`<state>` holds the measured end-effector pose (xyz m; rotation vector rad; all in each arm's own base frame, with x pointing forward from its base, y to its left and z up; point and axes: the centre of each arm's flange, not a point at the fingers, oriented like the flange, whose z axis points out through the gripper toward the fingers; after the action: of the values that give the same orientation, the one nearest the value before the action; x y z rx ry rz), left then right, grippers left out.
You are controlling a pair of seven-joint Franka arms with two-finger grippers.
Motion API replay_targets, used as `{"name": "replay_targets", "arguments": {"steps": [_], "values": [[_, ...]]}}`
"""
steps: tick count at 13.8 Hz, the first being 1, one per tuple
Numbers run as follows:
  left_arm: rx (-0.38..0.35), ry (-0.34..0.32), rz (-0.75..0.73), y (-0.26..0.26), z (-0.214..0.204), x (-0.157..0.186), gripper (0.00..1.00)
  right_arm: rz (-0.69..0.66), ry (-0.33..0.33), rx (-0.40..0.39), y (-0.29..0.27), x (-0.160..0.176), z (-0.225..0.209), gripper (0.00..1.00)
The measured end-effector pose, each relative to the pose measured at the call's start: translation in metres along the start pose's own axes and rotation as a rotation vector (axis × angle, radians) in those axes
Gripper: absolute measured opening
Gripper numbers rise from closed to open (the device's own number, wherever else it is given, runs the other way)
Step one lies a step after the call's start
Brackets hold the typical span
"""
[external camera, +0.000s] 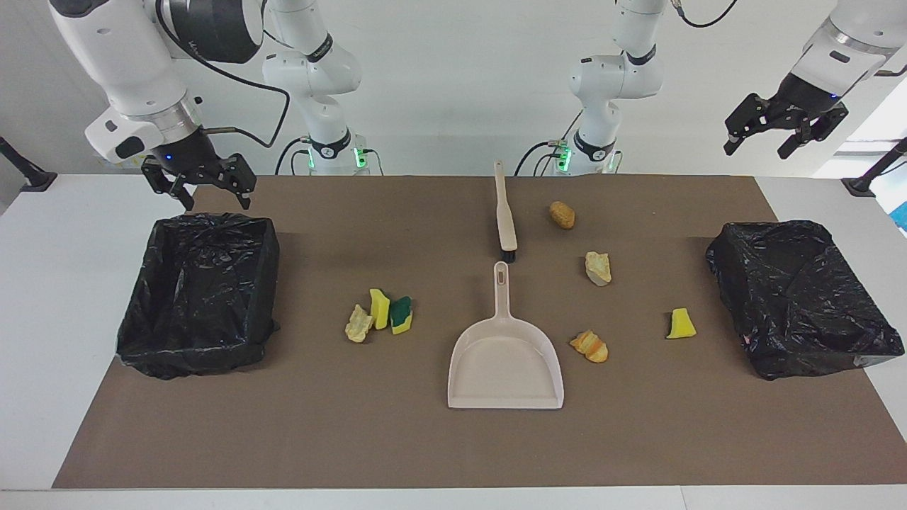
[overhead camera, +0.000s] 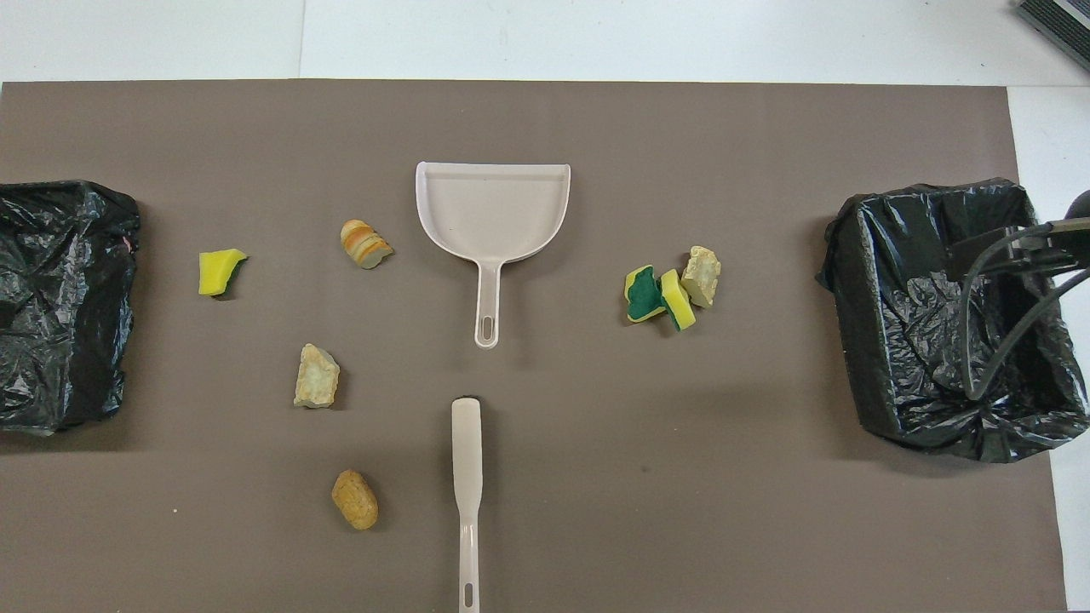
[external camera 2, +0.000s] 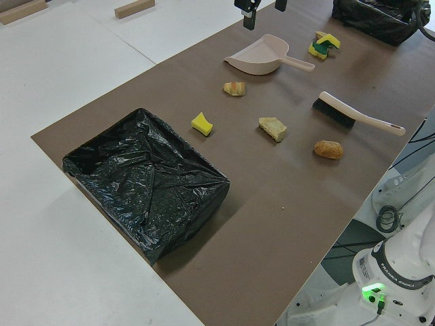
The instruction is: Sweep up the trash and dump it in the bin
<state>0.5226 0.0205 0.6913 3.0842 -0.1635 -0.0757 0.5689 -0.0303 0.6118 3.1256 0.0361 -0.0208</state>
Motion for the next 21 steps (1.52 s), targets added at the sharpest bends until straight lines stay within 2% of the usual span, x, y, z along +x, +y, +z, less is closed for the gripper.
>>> {"name": "replay_targets", "arguments": {"steps": [14, 17, 21], "values": [[-0.002, -0.009, 0.017, 0.009, 0.003, 0.000, 1.00, 0.033, -0.009, 0.002, -0.001, -0.002, 0.000, 1.00], [-0.006, -0.053, 0.082, 0.061, 0.023, -0.014, 1.00, 0.034, -0.009, 0.002, -0.001, -0.002, 0.000, 1.00], [0.000, -0.061, 0.107, 0.132, 0.076, -0.048, 1.00, 0.034, -0.009, 0.002, -0.001, -0.002, 0.000, 1.00]]}}
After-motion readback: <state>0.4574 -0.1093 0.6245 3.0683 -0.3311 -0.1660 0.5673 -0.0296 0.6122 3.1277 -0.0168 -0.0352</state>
